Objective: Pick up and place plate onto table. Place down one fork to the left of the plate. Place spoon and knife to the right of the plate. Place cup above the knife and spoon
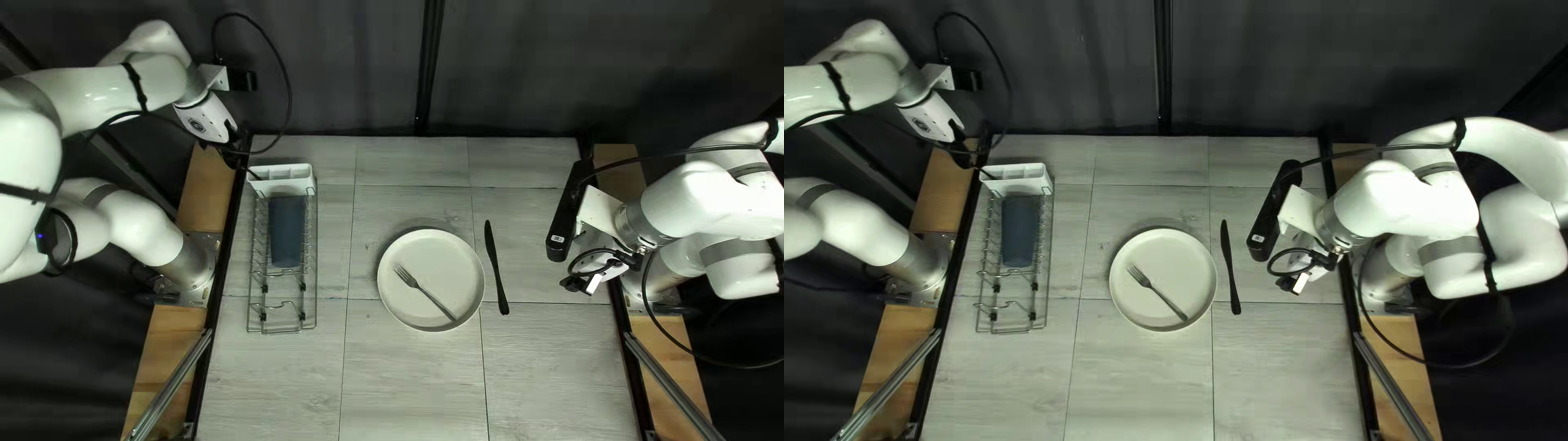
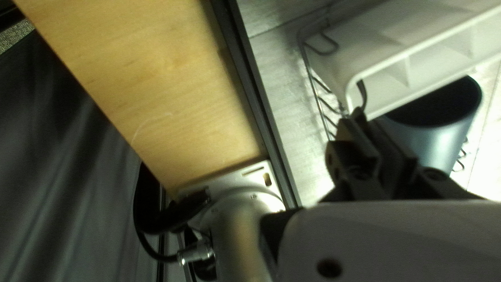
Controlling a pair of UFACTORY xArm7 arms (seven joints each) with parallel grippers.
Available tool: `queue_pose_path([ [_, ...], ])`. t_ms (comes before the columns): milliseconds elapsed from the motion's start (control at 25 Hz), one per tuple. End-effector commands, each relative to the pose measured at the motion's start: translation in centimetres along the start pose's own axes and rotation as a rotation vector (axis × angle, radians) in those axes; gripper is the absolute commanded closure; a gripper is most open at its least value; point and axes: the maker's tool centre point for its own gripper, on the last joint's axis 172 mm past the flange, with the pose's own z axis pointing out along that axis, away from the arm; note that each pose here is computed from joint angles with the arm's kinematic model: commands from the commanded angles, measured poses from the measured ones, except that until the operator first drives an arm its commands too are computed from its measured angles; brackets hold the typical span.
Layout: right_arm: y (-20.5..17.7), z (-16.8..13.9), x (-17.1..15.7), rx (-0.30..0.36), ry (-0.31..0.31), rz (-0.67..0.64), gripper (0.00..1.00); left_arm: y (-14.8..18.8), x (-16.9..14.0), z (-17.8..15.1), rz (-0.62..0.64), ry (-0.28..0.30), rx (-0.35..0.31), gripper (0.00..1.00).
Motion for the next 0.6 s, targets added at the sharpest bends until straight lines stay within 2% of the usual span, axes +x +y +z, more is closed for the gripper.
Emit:
queue_pose_path([
  [40,0.0,0.0,0.0,0.000,0.000,0.000,0.00,2.3,-0.6,-4.0,0.019,0.030,-0.016,1.00],
  [360,0.0,0.0,0.0,0.000,0.000,0.000,0.00,7.4,-1.8,-9.3,0.065,0.062,-0.045,1.00],
  [560,0.0,0.0,0.0,0.000,0.000,0.000,0.00,13.6,-2.3,-9.7,0.154,0.043,-0.091,1.00],
  [600,0.0,0.0,0.0,0.000,0.000,0.000,0.00,15.6,-2.3,-9.3,0.190,0.032,-0.105,1.00],
])
